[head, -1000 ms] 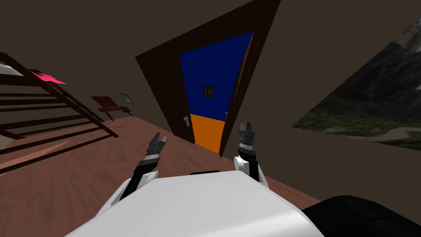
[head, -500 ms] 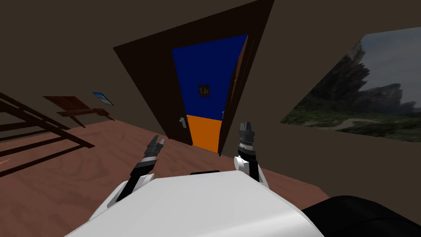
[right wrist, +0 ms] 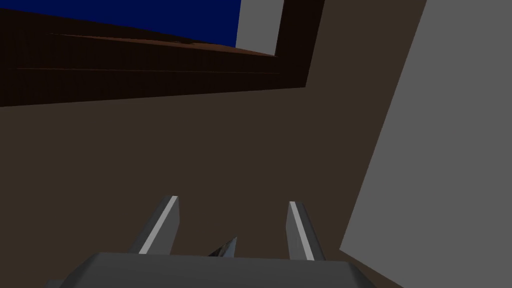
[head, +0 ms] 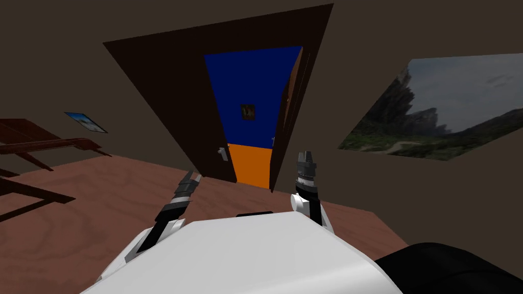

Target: Push the door open

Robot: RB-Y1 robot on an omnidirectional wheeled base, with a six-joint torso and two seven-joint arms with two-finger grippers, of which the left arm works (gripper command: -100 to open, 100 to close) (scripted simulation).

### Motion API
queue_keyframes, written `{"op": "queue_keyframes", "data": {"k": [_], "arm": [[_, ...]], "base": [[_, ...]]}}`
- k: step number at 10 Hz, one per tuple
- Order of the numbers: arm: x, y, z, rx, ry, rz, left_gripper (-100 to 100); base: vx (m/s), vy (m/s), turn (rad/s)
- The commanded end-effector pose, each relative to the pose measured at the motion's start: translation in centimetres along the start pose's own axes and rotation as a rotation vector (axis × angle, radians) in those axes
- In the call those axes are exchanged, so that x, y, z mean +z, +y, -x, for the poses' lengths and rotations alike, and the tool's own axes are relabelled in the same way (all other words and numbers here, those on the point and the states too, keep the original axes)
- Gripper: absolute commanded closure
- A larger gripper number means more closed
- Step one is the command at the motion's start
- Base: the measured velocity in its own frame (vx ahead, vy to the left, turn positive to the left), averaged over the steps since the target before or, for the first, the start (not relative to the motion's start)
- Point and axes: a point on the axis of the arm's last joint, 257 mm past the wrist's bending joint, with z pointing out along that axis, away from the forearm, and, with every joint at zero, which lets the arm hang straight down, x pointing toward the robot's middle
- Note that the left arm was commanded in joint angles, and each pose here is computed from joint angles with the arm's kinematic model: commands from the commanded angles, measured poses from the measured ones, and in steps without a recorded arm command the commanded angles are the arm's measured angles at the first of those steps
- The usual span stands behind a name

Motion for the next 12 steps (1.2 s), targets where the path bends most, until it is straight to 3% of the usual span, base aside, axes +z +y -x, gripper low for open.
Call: {"op": "queue_keyframes", "data": {"k": [1, 4, 5, 12], "arm": [[-0.31, 0.9, 0.7, 0.000, -0.004, 0.017, -100], [-0.88, 2.7, 2.9, -0.001, -0.016, 0.057, -100], [-0.92, 2.8, 2.9, -0.001, -0.017, 0.059, -100], [-2.64, 6.3, 8.2, -0.012, -0.060, 0.149, -100]], "base": [[0.027, 0.055, -0.117], [0.016, 0.083, -0.220], [0.004, 0.069, -0.048], [0.004, 0.088, -0.197]]}}
